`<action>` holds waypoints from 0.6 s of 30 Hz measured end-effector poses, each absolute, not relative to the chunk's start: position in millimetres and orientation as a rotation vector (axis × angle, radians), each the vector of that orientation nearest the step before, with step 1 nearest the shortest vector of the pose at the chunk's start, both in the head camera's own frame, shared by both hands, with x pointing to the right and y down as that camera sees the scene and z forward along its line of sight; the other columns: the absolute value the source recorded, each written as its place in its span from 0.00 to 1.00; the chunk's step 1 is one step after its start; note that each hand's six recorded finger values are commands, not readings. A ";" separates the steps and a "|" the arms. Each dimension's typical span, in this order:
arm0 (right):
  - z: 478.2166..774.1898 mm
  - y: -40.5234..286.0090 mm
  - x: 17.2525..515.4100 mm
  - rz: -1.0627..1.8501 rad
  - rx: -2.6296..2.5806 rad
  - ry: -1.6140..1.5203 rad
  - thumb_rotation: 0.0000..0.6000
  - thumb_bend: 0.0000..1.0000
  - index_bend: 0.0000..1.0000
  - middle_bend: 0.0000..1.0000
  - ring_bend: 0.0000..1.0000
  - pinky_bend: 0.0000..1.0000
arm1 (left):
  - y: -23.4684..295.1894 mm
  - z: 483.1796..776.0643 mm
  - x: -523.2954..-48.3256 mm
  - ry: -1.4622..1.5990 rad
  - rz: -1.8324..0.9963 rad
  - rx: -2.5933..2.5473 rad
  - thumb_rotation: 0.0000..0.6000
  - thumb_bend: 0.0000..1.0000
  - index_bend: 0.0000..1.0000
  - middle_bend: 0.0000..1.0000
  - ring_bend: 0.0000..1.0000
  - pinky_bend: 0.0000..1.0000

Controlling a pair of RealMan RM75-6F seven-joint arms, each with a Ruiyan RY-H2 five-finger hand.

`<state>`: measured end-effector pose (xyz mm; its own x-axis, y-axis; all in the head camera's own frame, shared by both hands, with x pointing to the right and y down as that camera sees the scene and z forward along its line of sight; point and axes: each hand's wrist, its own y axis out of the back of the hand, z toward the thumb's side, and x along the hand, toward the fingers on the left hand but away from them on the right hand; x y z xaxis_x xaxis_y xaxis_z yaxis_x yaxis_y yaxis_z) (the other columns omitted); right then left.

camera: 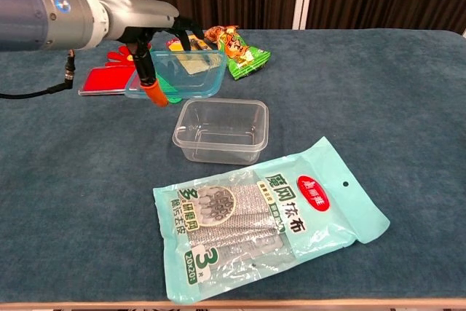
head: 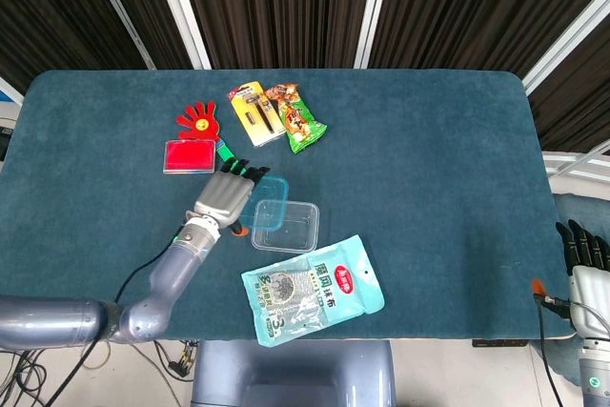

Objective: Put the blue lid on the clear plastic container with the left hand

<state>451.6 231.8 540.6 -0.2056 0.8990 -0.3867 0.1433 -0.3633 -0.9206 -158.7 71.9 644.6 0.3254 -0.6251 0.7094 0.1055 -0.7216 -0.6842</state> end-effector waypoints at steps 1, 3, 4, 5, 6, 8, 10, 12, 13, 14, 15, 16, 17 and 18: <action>540.6 231.9 451.6 1.627 -1.455 -1.251 1.00 0.35 0.00 0.00 0.00 0.00 | 72.5 645.0 -154.0 0.453 -1.453 -1.955 1.00 0.14 0.08 0.33 0.00 0.00; 540.7 232.2 451.6 1.628 -1.454 -1.249 1.00 0.35 0.00 0.00 0.00 0.00 | 74.5 646.4 -142.7 0.443 -1.462 -1.974 1.00 0.14 0.08 0.33 0.00 0.00; 540.7 232.4 451.6 1.628 -1.454 -1.248 1.00 0.35 0.00 0.00 0.00 0.00 | 75.5 647.2 -137.7 0.438 -1.465 -1.981 1.00 0.15 0.08 0.33 0.00 0.00; 540.7 232.4 451.6 1.628 -1.453 -1.246 1.00 0.35 0.00 0.00 0.00 0.00 | 76.8 648.3 -132.7 0.433 -1.468 -1.988 1.00 0.14 0.08 0.33 0.00 0.00; 540.6 232.3 451.6 1.628 -1.452 -1.246 1.00 0.35 0.00 0.00 0.00 0.00 | 79.1 649.8 -126.2 0.426 -1.471 -1.996 1.00 0.15 0.08 0.33 0.00 0.00; 540.4 232.1 451.9 1.628 -1.450 -1.247 1.00 0.35 0.00 0.00 0.00 0.00 | 83.0 652.5 -119.1 0.414 -1.479 -2.005 1.00 0.15 0.08 0.33 0.00 0.00; 539.8 231.9 452.4 1.628 -1.446 -1.249 1.00 0.35 0.00 0.00 0.00 0.00 | 86.8 655.5 -114.9 0.407 -1.489 -2.017 1.00 0.15 0.08 0.33 0.00 0.00; 539.6 232.0 452.6 1.628 -1.444 -1.249 1.00 0.35 0.00 0.00 0.00 0.00 | 88.6 658.2 -113.9 0.412 -1.500 -2.026 1.00 0.15 0.08 0.33 0.00 0.00; 539.5 232.1 452.6 1.628 -1.444 -1.249 1.00 0.35 0.00 0.00 0.00 0.00 | 88.6 659.1 -113.8 0.417 -1.503 -2.028 1.00 0.15 0.08 0.33 0.00 0.00; 539.5 232.2 452.7 1.628 -1.443 -1.249 1.00 0.35 0.00 0.00 0.00 0.00 | 88.5 660.0 -113.6 0.422 -1.506 -2.028 1.00 0.15 0.08 0.33 0.00 0.00; 539.5 232.4 452.9 1.628 -1.442 -1.249 1.00 0.35 0.00 0.00 0.00 0.00 | 88.9 661.5 -113.1 0.427 -1.507 -2.030 1.00 0.15 0.08 0.33 0.00 0.00; 539.7 232.7 453.0 1.629 -1.441 -1.248 1.00 0.35 0.00 0.00 0.00 0.00 | 90.4 662.9 -112.3 0.423 -1.507 -2.032 1.00 0.15 0.08 0.33 0.00 0.00; 539.8 232.9 453.1 1.629 -1.442 -1.248 1.00 0.35 0.00 0.00 0.00 0.00 | 92.1 664.0 -111.7 0.416 -1.506 -2.033 1.00 0.14 0.08 0.33 0.00 0.00; 539.9 233.0 453.1 1.629 -1.442 -1.248 1.00 0.35 0.00 0.00 0.00 0.00 | 94.2 665.1 -110.4 0.408 -1.501 -2.032 1.00 0.15 0.08 0.33 0.00 0.00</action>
<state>453.1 233.0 539.9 -0.2090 0.9013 -0.3795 0.1318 -0.3586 -0.9242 -110.4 94.2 665.1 0.3218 -0.5550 0.7671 0.0906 -0.7885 -0.6084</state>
